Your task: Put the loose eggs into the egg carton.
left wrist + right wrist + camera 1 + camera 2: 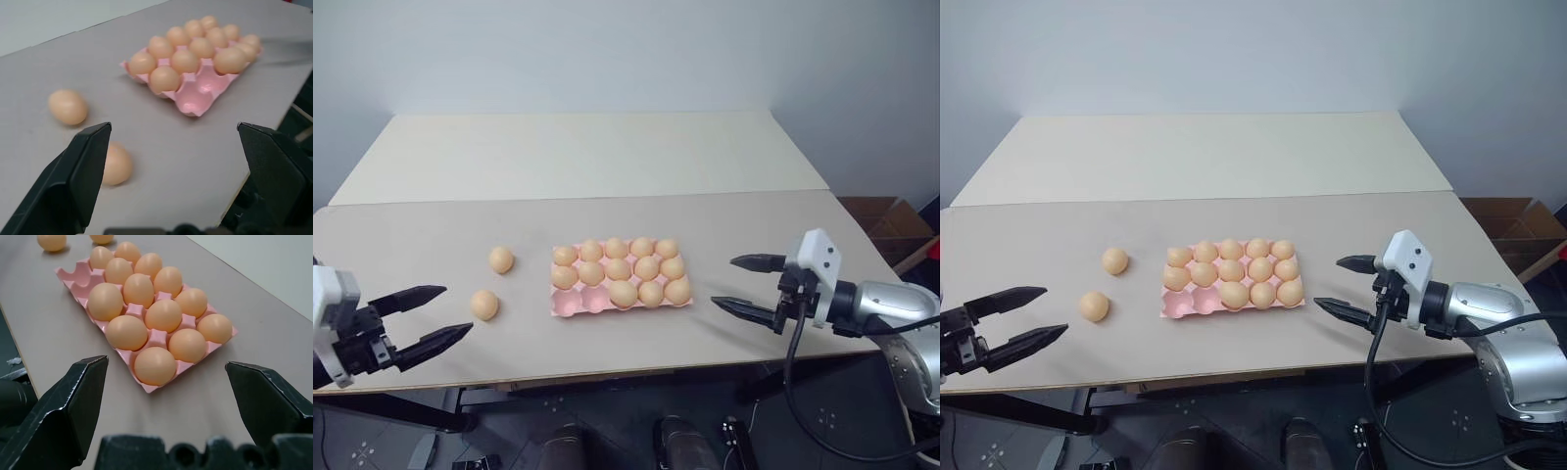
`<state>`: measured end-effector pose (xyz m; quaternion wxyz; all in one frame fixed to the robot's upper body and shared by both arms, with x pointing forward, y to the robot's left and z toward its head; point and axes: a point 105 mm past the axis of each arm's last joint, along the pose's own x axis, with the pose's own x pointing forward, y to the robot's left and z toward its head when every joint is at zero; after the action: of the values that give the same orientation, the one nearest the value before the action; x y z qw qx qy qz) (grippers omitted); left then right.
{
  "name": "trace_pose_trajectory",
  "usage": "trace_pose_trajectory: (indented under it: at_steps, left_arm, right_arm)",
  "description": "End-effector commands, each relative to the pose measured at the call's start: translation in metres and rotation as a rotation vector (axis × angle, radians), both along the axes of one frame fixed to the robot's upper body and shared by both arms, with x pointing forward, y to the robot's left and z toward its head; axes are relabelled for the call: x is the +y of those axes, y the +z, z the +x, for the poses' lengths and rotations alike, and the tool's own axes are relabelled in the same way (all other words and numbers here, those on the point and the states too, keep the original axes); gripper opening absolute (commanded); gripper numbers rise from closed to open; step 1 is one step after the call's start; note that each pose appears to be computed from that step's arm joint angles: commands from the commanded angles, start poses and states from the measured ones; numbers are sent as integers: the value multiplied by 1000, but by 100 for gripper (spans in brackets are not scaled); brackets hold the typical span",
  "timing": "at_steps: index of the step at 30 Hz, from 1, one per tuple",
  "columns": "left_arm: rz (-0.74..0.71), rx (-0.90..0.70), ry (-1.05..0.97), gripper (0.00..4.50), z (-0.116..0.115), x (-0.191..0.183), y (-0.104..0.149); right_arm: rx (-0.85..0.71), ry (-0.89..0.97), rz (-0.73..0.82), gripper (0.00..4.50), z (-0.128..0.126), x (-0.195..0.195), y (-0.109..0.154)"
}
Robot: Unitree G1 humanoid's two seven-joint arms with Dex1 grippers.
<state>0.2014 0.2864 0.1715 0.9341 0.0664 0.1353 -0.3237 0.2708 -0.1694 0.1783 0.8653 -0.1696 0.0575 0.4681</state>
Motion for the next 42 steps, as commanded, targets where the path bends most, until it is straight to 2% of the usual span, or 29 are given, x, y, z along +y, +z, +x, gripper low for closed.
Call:
trace_pose_trajectory:
  at_steps: [1,3,6,16,22,25,26,28,32,33,36,39,42]
  left_arm:
    - [42,17,151,450,5,7,-9]
    - [76,56,248,450,8,10,-24]
    - [93,95,282,450,9,1,-37]
    - [91,110,322,450,29,-8,-48]
    - [60,166,414,450,63,-10,-58]
    - [62,212,447,450,70,-8,-63]
    - [59,222,452,411,72,-8,-65]
    - [44,234,443,367,75,-10,-66]
    - [61,213,397,227,77,-16,-64]
    - [76,194,379,210,76,-17,-62]
    - [106,123,326,210,75,-21,-53]
    - [106,3,111,210,64,-47,-30]
    - [87,-58,-90,210,57,-78,-18]
  right_arm:
    - [-68,23,8,448,-1,5,13]
    - [-75,21,4,448,-1,6,13]
    - [-84,13,13,448,-2,7,14]
    - [-107,6,23,448,-2,10,20]
    - [-126,11,31,448,-3,14,23]
    - [-131,13,37,448,-4,15,25]
    - [-133,13,38,450,-4,15,25]
    - [-135,11,41,450,-6,16,27]
    - [-144,3,51,450,-6,16,30]
    - [-145,3,54,450,-6,16,31]
    - [-145,1,59,450,-7,18,30]
    - [-142,-2,61,450,-9,18,29]
    - [-142,-1,65,450,-10,21,29]
